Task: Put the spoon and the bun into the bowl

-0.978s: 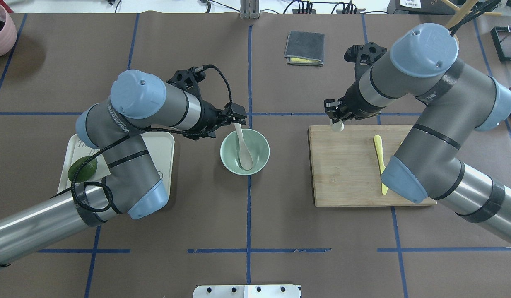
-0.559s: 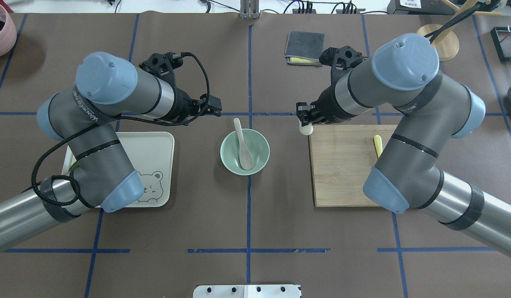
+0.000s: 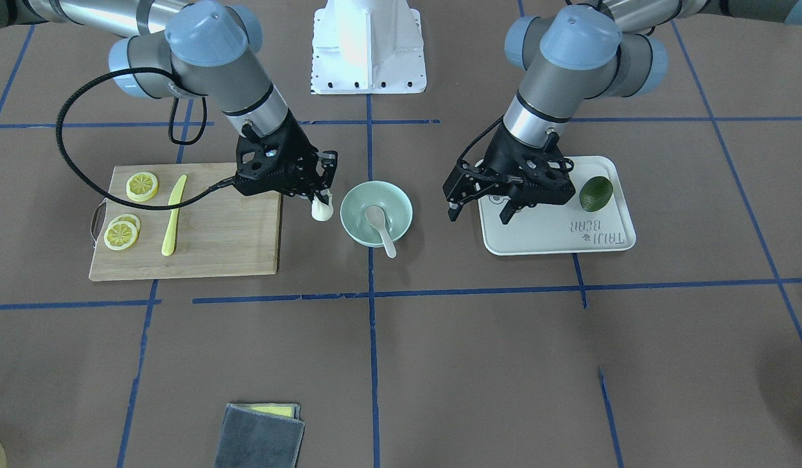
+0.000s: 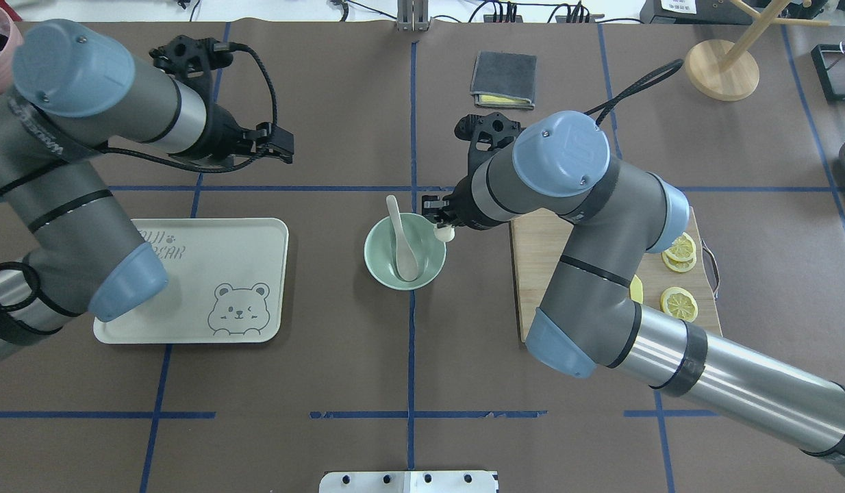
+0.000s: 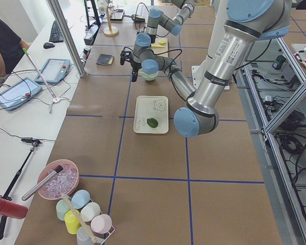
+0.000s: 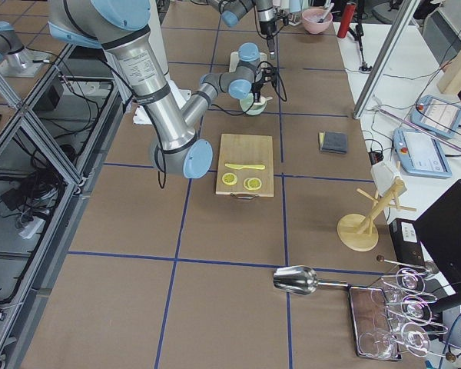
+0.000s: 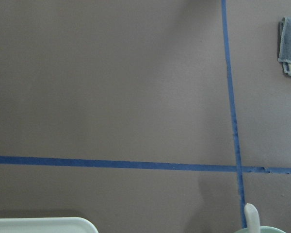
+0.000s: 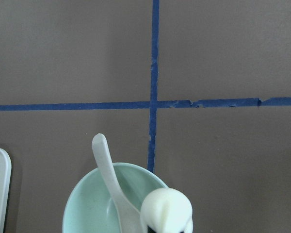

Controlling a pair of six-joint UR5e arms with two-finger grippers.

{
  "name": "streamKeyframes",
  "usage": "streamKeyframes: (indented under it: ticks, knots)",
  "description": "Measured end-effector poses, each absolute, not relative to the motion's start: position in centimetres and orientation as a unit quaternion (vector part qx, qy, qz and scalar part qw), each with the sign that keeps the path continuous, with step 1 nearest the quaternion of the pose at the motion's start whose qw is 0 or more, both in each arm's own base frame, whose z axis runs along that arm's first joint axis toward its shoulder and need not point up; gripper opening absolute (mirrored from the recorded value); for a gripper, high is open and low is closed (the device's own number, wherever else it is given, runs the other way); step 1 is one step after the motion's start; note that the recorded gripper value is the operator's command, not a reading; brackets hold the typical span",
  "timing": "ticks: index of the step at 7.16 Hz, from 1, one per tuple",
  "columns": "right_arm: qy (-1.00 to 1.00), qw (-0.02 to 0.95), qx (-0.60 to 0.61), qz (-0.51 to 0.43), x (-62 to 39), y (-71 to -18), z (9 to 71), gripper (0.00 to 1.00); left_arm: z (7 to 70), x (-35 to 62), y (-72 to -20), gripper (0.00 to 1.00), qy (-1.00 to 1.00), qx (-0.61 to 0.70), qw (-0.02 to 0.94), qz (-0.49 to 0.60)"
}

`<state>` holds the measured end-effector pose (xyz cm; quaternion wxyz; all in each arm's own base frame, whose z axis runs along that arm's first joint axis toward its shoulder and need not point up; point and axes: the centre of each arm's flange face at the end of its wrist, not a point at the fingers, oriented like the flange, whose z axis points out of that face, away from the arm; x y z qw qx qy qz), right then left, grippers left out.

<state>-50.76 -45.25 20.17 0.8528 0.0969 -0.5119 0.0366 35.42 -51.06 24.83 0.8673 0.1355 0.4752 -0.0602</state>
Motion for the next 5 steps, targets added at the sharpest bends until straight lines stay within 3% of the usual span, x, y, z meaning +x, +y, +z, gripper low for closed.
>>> streamKeyframes:
  ticks: [2,3,4,5]
  knots:
    - [-0.513,0.852,0.096,0.034,-52.8,-44.8,19.0,0.02,27.5,31.1,-51.9,1.00,0.449,0.160,0.878,-0.040]
    - [-0.512,0.853,0.097,0.033,-53.5,-44.6,18.8,0.36,28.5,29.1,-52.4,1.00,0.438,0.171,0.882,-0.035]
    - [-0.512,0.853,0.098,0.034,-53.8,-44.5,18.5,0.90,29.6,27.3,-52.9,1.00,0.426,0.181,0.886,-0.030]
    - [-0.513,0.852,0.095,0.041,-54.1,-44.5,18.1,1.00,30.9,25.4,-53.4,1.00,0.411,0.191,0.891,-0.021]
